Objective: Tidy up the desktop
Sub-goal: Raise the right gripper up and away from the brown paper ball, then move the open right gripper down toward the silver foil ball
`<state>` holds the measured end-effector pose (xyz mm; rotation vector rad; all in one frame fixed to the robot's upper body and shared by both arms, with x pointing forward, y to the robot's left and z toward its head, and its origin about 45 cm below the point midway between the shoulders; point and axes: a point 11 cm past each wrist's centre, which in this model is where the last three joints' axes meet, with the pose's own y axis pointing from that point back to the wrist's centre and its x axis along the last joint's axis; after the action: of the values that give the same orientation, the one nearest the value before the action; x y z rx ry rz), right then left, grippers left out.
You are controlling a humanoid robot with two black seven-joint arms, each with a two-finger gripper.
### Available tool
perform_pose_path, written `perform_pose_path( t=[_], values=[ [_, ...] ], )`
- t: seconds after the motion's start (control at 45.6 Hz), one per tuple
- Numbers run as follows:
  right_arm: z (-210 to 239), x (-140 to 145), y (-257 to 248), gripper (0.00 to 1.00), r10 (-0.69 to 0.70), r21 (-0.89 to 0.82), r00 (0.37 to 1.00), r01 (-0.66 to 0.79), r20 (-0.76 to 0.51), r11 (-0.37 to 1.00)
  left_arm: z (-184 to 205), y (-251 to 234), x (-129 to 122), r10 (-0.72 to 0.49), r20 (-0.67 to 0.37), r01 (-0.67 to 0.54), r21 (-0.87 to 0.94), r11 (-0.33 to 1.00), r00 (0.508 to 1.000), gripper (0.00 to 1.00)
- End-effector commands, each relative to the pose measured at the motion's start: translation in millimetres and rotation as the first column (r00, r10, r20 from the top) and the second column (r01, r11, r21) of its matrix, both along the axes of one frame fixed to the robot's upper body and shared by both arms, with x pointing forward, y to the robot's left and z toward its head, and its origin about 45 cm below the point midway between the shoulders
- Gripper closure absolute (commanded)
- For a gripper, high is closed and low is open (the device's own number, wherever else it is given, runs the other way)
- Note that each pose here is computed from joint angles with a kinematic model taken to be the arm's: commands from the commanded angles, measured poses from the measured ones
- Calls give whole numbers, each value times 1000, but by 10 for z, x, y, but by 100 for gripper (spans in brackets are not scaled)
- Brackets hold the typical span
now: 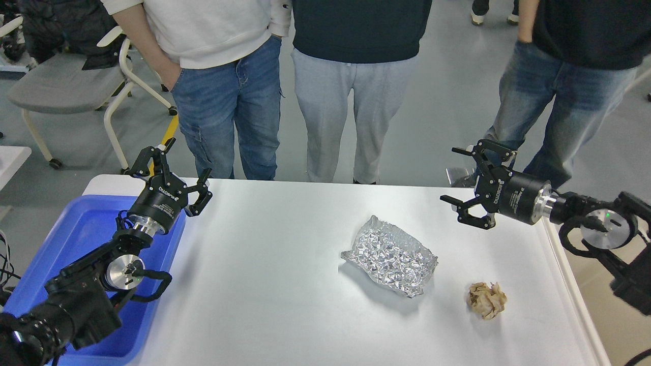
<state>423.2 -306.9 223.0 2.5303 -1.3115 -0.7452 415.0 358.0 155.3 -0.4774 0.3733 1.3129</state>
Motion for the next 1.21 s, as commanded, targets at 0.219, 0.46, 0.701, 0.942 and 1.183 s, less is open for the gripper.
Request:
perform_pose_path(
  t=[0.219, 0.46, 0.701, 0.942, 1.183],
  values=[
    [258, 95, 379, 0, 292, -565, 956, -245, -7, 788, 0, 0, 0, 0, 0, 0, 0, 1000, 1000, 0],
    [-30, 44, 261, 0, 343, -790, 932, -297, -117, 537, 7, -2, 5, 0, 2, 0, 0, 1000, 1000, 0],
    [-292, -100, 8, 0, 300, -840, 933, -322, -201, 438, 6, 3, 4, -1, 0, 1, 2, 1000, 1000, 0],
    [-358, -126, 192, 0, 266, -775, 940, -328, -213, 540, 9, 4, 4, -1, 1, 1, 1, 1000, 1000, 0],
    [-504, -163, 510, 0, 302, -741, 924, -370, -234, 560, 6, 1, 3, -3, 0, 3, 3, 1000, 1000, 0]
  ],
)
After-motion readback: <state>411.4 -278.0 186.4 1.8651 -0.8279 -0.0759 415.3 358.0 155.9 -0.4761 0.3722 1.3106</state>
